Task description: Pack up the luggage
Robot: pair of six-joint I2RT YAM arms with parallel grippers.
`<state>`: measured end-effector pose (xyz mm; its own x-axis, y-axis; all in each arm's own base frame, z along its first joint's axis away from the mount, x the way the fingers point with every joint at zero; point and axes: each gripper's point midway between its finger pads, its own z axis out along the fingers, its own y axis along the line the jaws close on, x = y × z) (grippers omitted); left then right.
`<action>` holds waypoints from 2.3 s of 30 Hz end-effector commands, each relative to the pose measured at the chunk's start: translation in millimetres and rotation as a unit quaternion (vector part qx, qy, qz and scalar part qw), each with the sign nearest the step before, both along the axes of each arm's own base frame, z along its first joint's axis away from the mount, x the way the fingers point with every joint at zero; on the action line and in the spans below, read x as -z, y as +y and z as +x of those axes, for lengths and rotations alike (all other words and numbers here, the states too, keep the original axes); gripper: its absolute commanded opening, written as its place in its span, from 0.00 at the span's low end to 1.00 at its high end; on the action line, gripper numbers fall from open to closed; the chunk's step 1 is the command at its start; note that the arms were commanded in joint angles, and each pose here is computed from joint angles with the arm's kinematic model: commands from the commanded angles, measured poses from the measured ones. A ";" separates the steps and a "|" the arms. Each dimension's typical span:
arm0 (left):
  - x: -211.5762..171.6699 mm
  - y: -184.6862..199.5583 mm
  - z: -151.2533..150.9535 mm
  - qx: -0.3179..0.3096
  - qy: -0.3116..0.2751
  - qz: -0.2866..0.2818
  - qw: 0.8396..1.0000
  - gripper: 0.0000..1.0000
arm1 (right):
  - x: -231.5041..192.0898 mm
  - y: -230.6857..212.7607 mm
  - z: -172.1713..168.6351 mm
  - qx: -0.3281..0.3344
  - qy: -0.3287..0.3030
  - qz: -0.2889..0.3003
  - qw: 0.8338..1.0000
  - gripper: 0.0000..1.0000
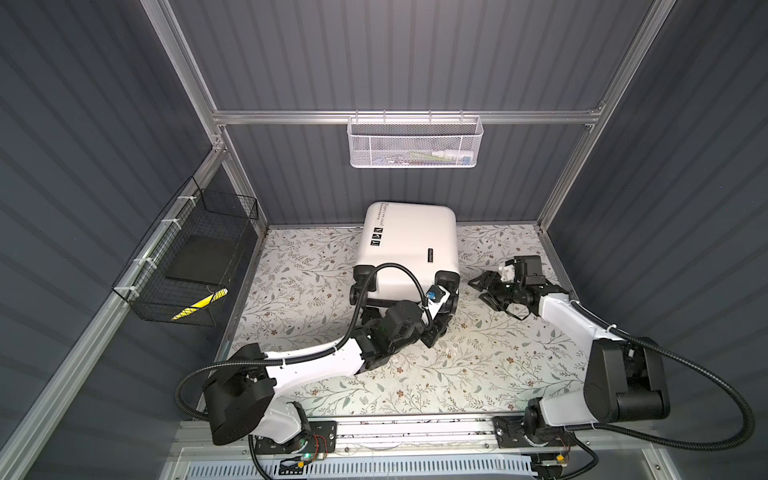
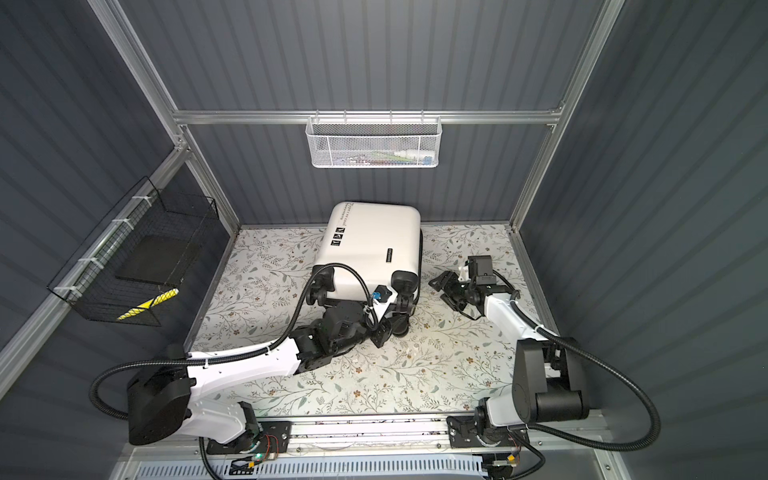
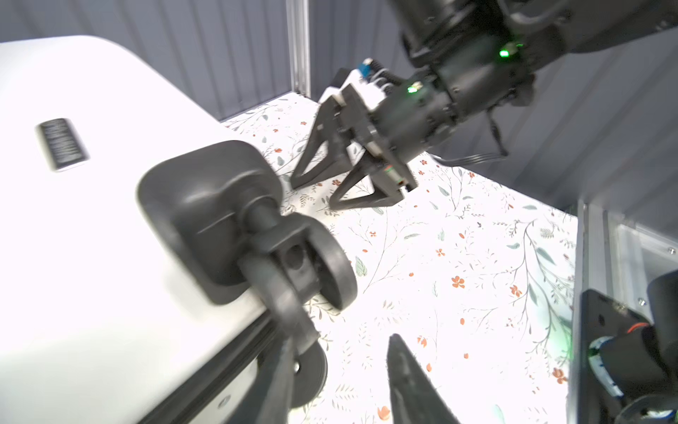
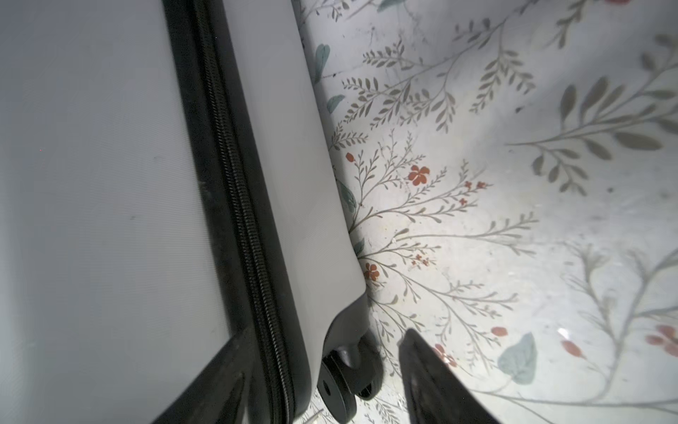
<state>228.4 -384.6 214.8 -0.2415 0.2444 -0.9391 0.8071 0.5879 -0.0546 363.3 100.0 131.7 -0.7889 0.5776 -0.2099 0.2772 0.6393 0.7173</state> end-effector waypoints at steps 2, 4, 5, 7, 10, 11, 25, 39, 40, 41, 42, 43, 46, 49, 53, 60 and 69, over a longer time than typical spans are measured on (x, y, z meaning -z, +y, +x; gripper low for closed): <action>-18.1 25.5 9.7 -0.057 -0.013 0.015 0.998 1.00 | -19.0 -7.8 -12.4 -0.019 -0.009 -0.029 0.999 0.70; -28.1 32.2 13.2 -0.074 -0.023 0.012 0.997 1.00 | -22.4 -7.6 -15.4 -0.023 -0.015 -0.028 0.999 0.71; -32.5 35.3 15.6 -0.084 -0.028 0.012 0.996 1.00 | -24.0 -7.2 -17.1 -0.026 -0.018 -0.027 0.999 0.72; -39.9 42.0 22.6 -0.112 -0.032 0.015 0.993 1.00 | -24.9 -5.8 -21.8 -0.030 -0.021 -0.024 0.999 0.73; -49.3 56.9 38.7 -0.185 -0.027 0.014 0.982 1.00 | -27.4 -3.8 -29.4 -0.039 -0.030 -0.023 0.999 0.73; -52.5 63.9 44.4 -0.216 -0.023 0.011 0.976 1.00 | -25.6 -3.8 -37.0 -0.042 -0.021 -0.024 0.999 0.74; -35.9 36.7 49.9 -0.244 0.105 0.013 0.964 1.00 | -27.1 -2.8 -100.8 -0.076 -0.067 -0.047 0.994 0.75; 7.4 -15.0 20.9 -0.185 0.178 -0.027 0.966 1.00 | 2.2 7.5 -137.6 -0.096 -0.059 -0.042 0.993 0.75; 9.0 -18.6 20.8 -0.188 0.172 -0.020 0.967 1.00 | 3.8 7.9 -139.4 -0.098 -0.058 -0.042 0.993 0.75; 11.2 -22.2 20.3 -0.191 0.169 -0.014 0.967 1.00 | 4.4 8.0 -140.7 -0.099 -0.059 -0.043 0.992 0.75; 13.0 -24.3 20.6 -0.194 0.165 -0.009 0.967 1.00 | 5.1 7.7 -141.9 -0.100 -0.059 -0.045 0.992 0.75; 14.8 -25.5 22.1 -0.202 0.161 -0.004 0.966 1.00 | 6.0 7.0 -143.2 -0.100 -0.059 -0.048 0.992 0.75; 21.5 -25.5 27.2 -0.229 0.156 0.007 0.961 1.00 | 6.9 5.7 -146.0 -0.105 -0.064 -0.057 0.991 0.75; 27.4 -21.1 32.9 -0.255 0.151 0.015 0.955 1.00 | 7.5 5.0 -146.1 -0.111 -0.075 -0.066 0.989 0.75; 31.7 -19.9 36.6 -0.264 0.142 0.022 0.954 1.00 | 12.1 6.4 -145.7 -0.120 -0.087 -0.069 0.987 0.75; 40.5 -32.5 36.3 -0.242 0.141 0.027 0.959 0.86 | 19.6 12.8 -144.2 -0.131 -0.106 -0.067 0.983 0.73; 30.4 -45.6 33.2 -0.209 0.138 0.017 0.968 0.56 | 12.0 29.6 -134.2 -0.152 -0.164 -0.074 0.972 0.71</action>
